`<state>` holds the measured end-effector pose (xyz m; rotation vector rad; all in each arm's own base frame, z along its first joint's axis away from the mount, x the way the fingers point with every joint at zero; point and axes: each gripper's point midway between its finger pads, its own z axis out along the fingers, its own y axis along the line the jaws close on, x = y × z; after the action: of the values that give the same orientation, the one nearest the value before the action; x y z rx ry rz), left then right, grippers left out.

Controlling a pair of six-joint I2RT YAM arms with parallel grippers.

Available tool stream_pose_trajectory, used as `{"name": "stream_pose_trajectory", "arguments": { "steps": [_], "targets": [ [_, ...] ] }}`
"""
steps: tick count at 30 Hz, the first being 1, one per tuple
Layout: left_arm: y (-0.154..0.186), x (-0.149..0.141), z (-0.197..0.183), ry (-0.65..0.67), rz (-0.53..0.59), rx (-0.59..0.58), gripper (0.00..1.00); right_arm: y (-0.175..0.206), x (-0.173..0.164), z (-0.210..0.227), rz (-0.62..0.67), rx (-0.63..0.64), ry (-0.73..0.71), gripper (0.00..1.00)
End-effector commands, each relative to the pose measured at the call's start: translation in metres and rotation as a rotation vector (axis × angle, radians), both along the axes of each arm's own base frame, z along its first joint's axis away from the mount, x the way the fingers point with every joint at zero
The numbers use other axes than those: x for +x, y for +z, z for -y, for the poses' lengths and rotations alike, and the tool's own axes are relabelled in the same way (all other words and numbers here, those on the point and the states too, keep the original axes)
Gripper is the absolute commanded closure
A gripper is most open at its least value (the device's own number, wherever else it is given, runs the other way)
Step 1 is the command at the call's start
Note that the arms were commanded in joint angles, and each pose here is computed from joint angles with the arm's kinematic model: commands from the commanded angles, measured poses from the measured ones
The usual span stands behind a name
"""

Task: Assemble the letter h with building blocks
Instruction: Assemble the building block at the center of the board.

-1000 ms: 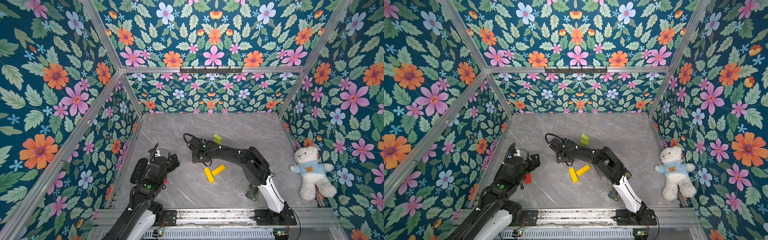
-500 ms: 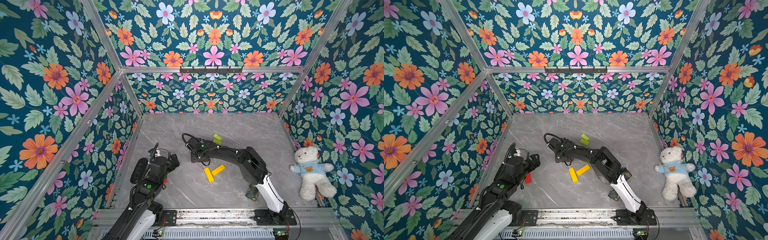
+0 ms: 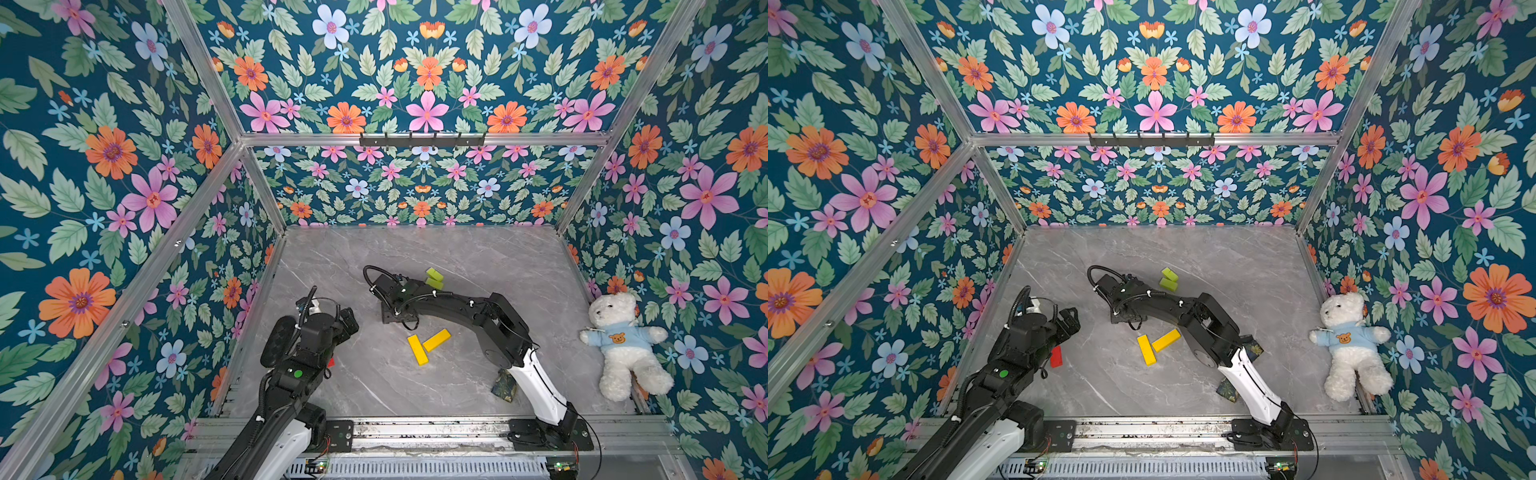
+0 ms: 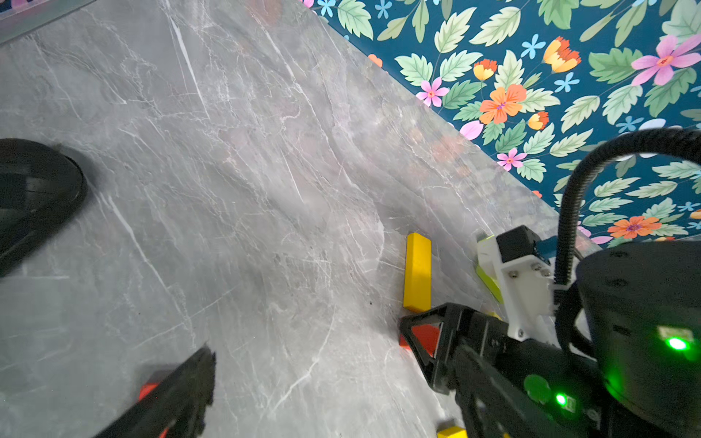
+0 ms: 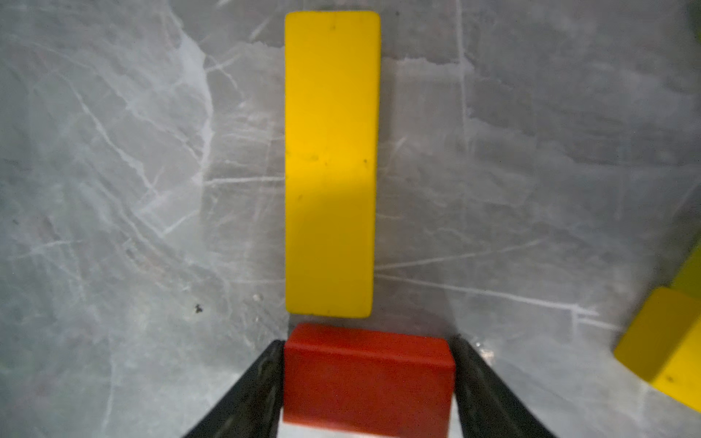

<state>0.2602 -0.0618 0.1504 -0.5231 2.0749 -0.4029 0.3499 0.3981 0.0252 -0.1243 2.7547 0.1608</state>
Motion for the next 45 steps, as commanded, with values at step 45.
{"name": "stream_pose_trajectory", "arguments": {
  "steps": [45],
  "targets": [
    [-0.006,-0.002,-0.002,-0.002,-0.009,0.017,0.00,0.035,-0.020,0.021,0.054,0.059,-0.030,0.47]
  ]
}}
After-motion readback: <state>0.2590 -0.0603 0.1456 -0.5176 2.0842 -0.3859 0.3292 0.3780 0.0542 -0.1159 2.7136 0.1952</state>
